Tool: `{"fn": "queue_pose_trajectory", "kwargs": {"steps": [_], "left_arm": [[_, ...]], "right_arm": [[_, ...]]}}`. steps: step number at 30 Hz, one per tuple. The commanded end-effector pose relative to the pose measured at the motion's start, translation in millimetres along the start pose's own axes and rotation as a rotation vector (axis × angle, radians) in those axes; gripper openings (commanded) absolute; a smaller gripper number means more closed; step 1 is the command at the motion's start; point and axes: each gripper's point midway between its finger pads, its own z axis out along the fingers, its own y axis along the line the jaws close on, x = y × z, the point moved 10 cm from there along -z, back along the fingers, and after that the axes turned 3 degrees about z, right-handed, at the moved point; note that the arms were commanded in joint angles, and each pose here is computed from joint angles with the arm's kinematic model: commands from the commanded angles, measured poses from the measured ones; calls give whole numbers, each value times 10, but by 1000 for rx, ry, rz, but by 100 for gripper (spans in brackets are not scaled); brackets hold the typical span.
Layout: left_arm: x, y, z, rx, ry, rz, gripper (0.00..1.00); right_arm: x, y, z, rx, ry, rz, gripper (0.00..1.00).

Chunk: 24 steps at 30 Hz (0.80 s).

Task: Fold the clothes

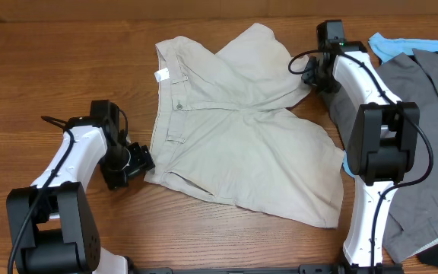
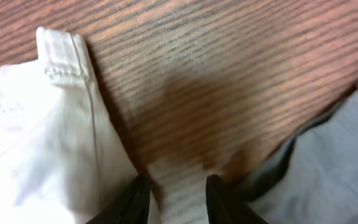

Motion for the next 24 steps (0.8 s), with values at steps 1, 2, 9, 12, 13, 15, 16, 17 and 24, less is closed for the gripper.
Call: {"fn": "queue_pose_trajectory", "kwargs": {"steps": [1, 2, 9, 12, 13, 15, 16, 17, 24], "left_arm": [[-51, -52, 5, 57, -23, 6, 77], [-85, -67, -5, 66, -44, 11, 77], [-277, -193, -58, 174, -166, 85, 93], [-186, -159, -10, 160, -109, 75, 91], [-156, -153, 15, 161, -92, 73, 90], [-48, -151, 113, 186, -36, 73, 84], [-9, -147, 151, 197, -18, 72, 82], [28, -140, 192, 205, -1, 71, 81], [255, -82, 486, 240, 58, 88, 26]], "right_arm": [[-233, 47, -628, -60, -103, -16, 34], [-243, 31, -731, -62, -108, -13, 34], [-77, -174, -1634, -99, -82, -11, 54], [116, -284, -1803, -79, 24, -19, 70], [165, -309, -1817, -88, 67, -17, 72], [220, -379, -1819, -102, 139, -1, 74], [229, -408, -1812, -110, 161, 8, 74], [233, -430, -1811, -118, 176, 16, 74], [287, -566, -1819, -103, 251, 23, 74]]}}
